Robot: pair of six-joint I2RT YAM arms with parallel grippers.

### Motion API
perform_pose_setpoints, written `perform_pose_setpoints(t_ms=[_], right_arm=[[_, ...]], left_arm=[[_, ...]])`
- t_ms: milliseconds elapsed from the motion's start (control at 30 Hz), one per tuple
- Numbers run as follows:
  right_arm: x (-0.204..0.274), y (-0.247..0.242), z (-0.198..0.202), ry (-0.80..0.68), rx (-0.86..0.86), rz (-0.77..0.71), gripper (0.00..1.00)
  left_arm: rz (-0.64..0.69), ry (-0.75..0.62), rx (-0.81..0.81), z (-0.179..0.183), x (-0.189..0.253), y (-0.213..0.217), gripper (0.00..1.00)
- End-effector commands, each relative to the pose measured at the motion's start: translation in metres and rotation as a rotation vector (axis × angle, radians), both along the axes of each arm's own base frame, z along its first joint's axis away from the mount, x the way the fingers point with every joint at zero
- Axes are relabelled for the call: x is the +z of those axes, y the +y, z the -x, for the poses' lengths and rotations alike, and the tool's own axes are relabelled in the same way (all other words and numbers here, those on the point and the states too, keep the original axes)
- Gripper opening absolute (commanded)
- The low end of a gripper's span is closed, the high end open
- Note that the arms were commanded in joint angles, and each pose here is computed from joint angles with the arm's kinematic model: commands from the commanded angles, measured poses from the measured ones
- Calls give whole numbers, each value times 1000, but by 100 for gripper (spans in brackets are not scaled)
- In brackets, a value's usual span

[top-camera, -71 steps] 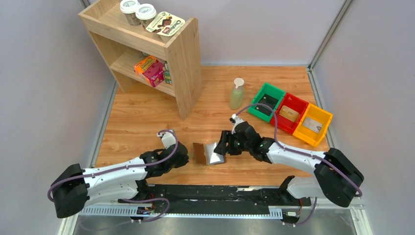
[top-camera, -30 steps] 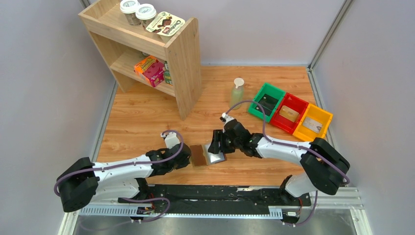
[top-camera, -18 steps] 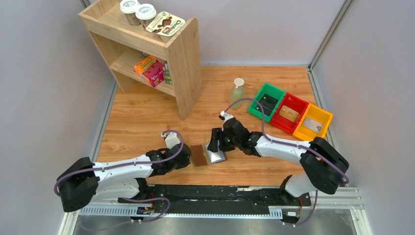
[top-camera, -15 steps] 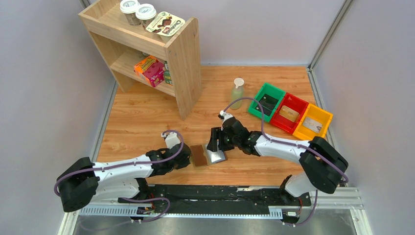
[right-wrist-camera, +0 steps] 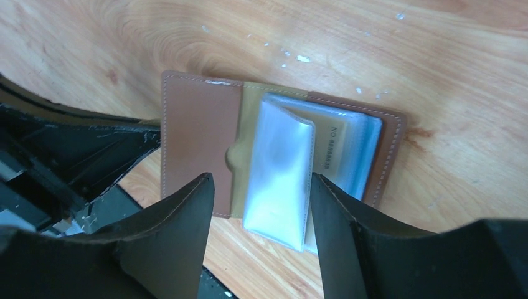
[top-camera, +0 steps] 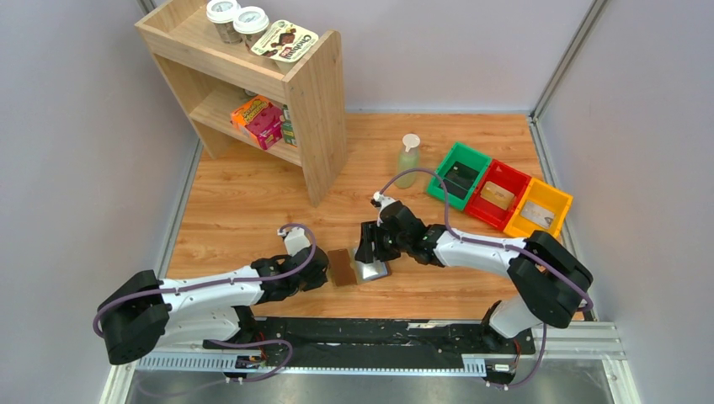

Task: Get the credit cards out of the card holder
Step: Remove the credit card from the card holder.

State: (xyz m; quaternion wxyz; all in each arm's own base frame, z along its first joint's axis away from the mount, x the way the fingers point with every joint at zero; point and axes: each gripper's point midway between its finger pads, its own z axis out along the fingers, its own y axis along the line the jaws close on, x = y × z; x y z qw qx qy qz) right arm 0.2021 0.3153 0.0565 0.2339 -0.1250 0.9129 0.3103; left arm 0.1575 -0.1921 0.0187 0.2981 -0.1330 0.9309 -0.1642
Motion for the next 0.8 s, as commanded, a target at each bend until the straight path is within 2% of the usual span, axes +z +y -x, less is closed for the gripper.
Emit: perform_pose_setpoints(t_ms=[0,300,567,633,767], right_arm=[[32,28,6,-26,105,-107,60],[52,56,23,-14,176,-178,60],[23,83,32,79,203,-174,64],[12,84,33,102,194,-166,64],[-2,84,34,133,185,-148,64]], left_arm=[[15,-9,-17,-2,4,-4,0],[76,-44,-23,-3,13,-8,0],[106,-52,-21,-1,17,-7,1],[107,-52,-9,0,18,-3,3],[127,-83,12,0,29,4,19]])
